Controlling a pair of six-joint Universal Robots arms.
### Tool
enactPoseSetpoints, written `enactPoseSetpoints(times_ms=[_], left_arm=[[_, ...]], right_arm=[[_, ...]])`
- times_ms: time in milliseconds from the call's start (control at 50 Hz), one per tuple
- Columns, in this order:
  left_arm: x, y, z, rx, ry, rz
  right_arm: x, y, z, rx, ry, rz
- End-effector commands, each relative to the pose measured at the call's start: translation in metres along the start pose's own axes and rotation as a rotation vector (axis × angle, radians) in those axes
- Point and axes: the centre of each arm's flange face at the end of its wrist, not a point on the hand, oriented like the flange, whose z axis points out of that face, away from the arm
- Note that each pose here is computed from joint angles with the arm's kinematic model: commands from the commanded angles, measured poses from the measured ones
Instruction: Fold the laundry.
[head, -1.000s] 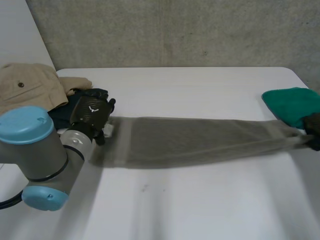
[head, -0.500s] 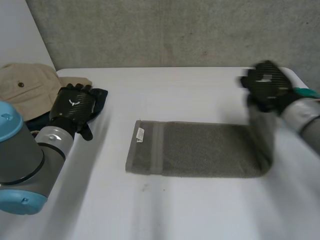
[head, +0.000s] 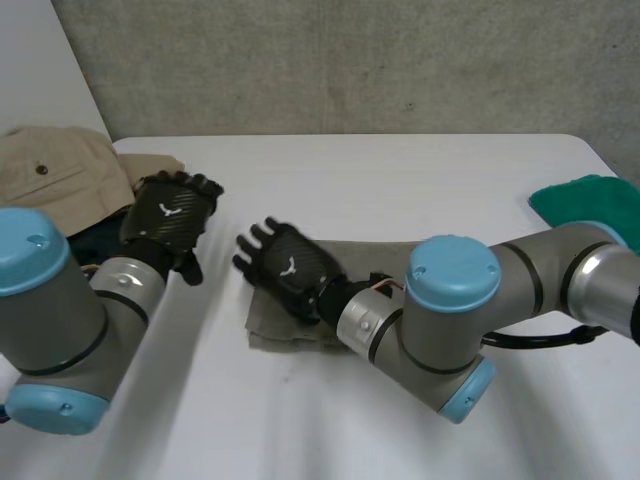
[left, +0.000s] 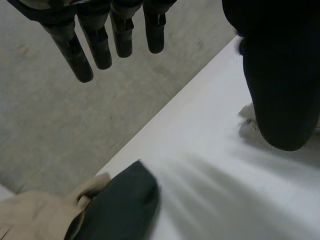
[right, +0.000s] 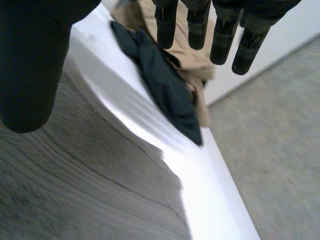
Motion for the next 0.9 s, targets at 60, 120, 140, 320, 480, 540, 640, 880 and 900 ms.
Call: enactPoseSetpoints(times_ms=[60,120,140,320,480,540,640,880,900], left_arm=[[0.041,-0.027,-0.008,0.091,0.106,-0.007],[0.056,-0.035,-0.011,0.118,0.143,-0.018],[0.06,-0.035,-0.012,0.117,0.153,-0.019],[0.073,-0.028,-0.009,0.104,0.187,-0.018],[0.076,-0.02,-0.009,0.077,0.192,-0.016],[0.075,-0.021,-0.011,0.077,0.192,-0.016],[0.07,-0.026,-0.014,0.086,0.181,-0.016],[0.029,-0.024,-0.01,0.051,0.029,-0.026],[0.025,-0.023,-0.009,0.046,0.013,-0.028]], right_arm=[[0.069,-0.008,-0.05,-0.179,0.28,0.27],[0.08,0.01,-0.07,-0.271,0.308,0.372],[0.081,0.02,-0.083,-0.337,0.31,0.439],[0.072,0.078,-0.133,-0.589,0.333,0.552],[0.087,0.104,-0.138,-0.608,0.389,0.415],[0.096,0.1,-0.132,-0.575,0.407,0.336],[0.102,0.06,-0.108,-0.46,0.367,0.148],[-0.016,-0.03,-0.035,-0.067,-0.016,-0.039],[-0.023,-0.032,-0.034,-0.05,-0.044,-0.038]])
